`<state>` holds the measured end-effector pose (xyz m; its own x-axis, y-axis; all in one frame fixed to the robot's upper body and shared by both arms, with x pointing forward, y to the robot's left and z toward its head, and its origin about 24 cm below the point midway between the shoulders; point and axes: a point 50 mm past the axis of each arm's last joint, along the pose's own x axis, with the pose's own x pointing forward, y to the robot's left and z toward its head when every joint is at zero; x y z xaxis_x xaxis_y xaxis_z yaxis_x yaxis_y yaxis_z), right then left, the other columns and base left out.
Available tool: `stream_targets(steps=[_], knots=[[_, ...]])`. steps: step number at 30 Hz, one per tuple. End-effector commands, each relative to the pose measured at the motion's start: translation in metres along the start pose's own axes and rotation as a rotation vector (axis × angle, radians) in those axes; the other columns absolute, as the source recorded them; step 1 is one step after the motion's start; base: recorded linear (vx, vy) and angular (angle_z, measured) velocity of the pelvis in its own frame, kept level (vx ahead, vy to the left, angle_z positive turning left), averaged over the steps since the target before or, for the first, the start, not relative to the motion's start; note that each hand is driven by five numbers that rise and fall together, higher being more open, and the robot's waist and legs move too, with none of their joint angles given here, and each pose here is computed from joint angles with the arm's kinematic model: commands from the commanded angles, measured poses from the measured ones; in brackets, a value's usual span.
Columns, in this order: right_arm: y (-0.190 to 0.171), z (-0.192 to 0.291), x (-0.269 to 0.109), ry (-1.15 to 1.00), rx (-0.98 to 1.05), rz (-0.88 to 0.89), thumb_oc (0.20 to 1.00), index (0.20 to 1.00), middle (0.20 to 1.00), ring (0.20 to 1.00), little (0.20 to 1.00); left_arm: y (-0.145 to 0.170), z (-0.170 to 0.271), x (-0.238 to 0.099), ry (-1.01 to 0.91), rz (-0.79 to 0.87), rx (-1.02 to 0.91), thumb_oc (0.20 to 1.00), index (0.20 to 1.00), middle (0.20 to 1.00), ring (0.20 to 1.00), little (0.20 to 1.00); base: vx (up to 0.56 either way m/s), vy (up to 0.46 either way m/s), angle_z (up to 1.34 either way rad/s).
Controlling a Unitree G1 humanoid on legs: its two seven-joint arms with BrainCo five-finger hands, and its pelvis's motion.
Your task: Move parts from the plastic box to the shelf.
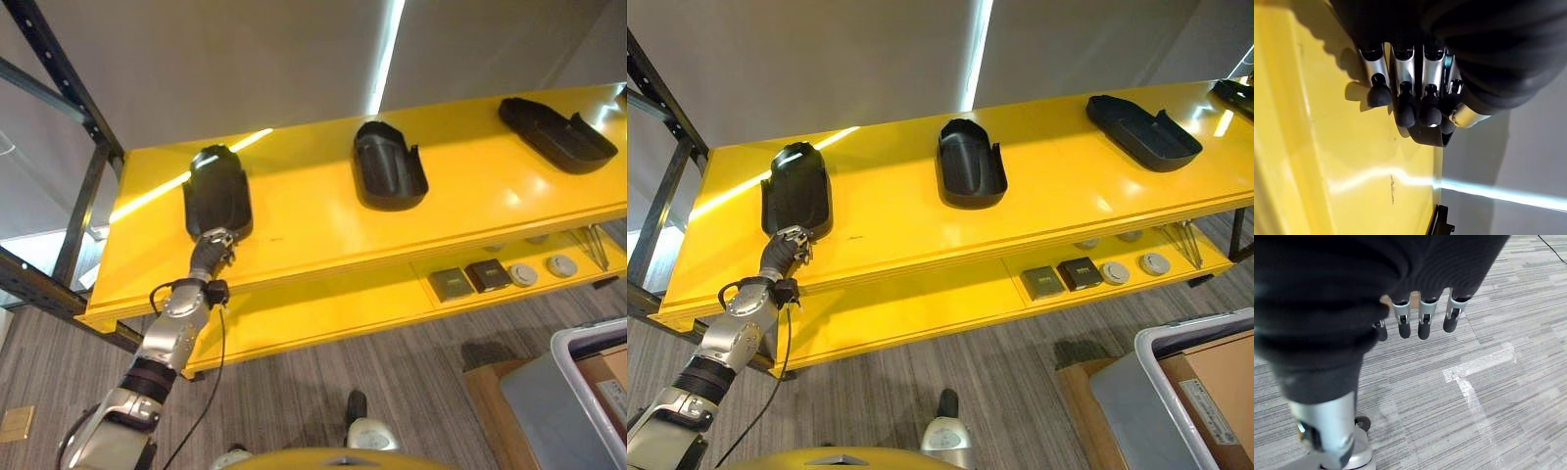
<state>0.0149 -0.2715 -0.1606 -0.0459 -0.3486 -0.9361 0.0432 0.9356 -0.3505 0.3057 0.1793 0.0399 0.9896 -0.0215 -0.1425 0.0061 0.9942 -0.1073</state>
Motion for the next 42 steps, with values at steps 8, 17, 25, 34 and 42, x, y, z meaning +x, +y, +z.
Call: stream_targets(steps=[8,17,25,34,42], knots=[[-0.008,0.001,0.001,0.012,-0.032,0.006,1.0,1.0,1.0,1.0,1.0,-0.041,0.061,-0.019,-0.266,-0.415,-0.082,1.0,1.0,1.0,1.0,1.0,-0.01,0.005,0.01],[-0.009,0.0,0.001,0.006,-0.034,0.007,1.0,1.0,1.0,1.0,1.0,-0.055,0.047,-0.051,-0.164,-0.747,0.023,1.0,1.0,1.0,1.0,1.0,-0.04,0.021,0.04],[-0.013,0.004,0.001,-0.007,-0.058,-0.011,1.0,1.0,1.0,1.0,1.0,-0.028,-0.001,-0.064,0.056,-0.701,0.371,1.0,1.0,1.0,1.0,1.0,-0.07,0.048,0.07],[-0.012,0.013,0.0,-0.04,-0.142,-0.031,1.0,1.0,1.0,1.0,1.0,0.038,-0.083,-0.092,0.465,-0.344,0.342,1.0,1.0,1.0,1.0,1.0,-0.08,0.036,0.08],[0.005,0.021,-0.002,-0.068,-0.17,-0.02,1.0,1.0,1.0,1.0,1.0,0.077,-0.203,-0.175,0.939,0.151,0.143,1.0,1.0,1.0,1.0,1.0,-0.06,-0.011,0.02]])
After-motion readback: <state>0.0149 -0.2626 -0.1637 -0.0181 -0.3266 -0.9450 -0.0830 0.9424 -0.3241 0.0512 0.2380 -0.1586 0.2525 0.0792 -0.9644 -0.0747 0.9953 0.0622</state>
